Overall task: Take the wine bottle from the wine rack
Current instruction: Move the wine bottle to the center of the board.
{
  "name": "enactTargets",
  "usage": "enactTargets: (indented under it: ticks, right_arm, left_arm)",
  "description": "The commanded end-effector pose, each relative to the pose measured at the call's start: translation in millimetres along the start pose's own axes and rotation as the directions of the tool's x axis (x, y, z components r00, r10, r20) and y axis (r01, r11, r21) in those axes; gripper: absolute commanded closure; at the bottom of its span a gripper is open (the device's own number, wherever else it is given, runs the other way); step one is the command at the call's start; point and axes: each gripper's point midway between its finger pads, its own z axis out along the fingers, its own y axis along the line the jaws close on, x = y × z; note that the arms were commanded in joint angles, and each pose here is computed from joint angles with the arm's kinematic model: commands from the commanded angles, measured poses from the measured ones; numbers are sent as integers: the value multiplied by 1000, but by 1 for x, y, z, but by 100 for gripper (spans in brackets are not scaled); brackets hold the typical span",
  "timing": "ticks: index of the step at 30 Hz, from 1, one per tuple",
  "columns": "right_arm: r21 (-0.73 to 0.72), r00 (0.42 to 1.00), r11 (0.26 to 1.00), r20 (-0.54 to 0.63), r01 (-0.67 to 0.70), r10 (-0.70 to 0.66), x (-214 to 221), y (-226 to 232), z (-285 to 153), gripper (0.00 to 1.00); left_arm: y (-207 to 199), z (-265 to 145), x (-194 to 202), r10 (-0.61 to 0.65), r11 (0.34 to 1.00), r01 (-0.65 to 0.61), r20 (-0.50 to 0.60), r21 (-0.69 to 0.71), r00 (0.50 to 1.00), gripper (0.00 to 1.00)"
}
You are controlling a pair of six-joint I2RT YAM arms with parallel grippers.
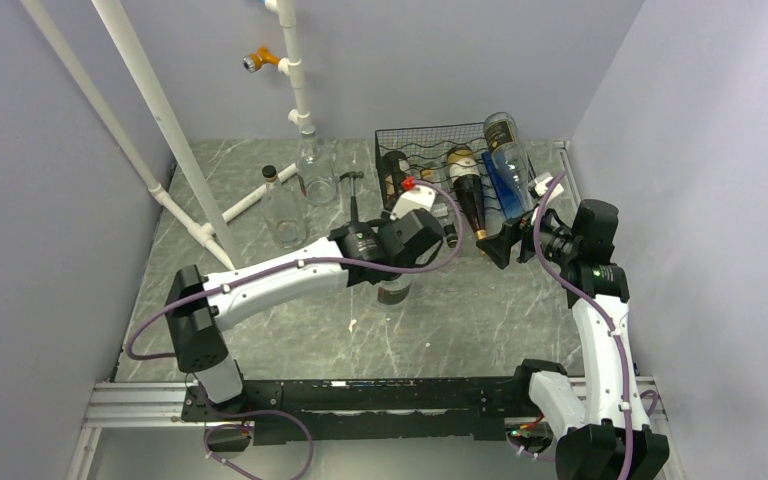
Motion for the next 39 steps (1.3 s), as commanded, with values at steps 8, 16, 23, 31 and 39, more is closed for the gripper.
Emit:
enactTargets:
  ticks: [8, 16, 23, 31, 39]
  right_arm:
    - [13, 999, 999, 28, 33, -33, -7, -3, 0, 15]
    - [16, 999, 999, 24, 30, -30, -6, -5, 0, 15]
    - [20, 999, 999, 23, 30, -31, -5, -6, 1, 15]
    - [23, 999, 999, 23, 32, -32, -5, -6, 0, 15]
    - [26, 999, 999, 22, 33, -33, -5, -6, 0, 14]
  left_arm:
    - [82, -23, -78, -184, 978, 202, 248, -47, 951, 100]
    - [129, -9, -94, -211, 959, 254, 288, -122, 934, 100]
    - [153, 4, -107, -224, 947, 282, 317, -150, 921, 100]
    - [176, 19, -118, -247, 932, 317, 330, -178, 911, 100]
    - [193, 34, -133, -259, 923, 335, 337, -190, 905, 100]
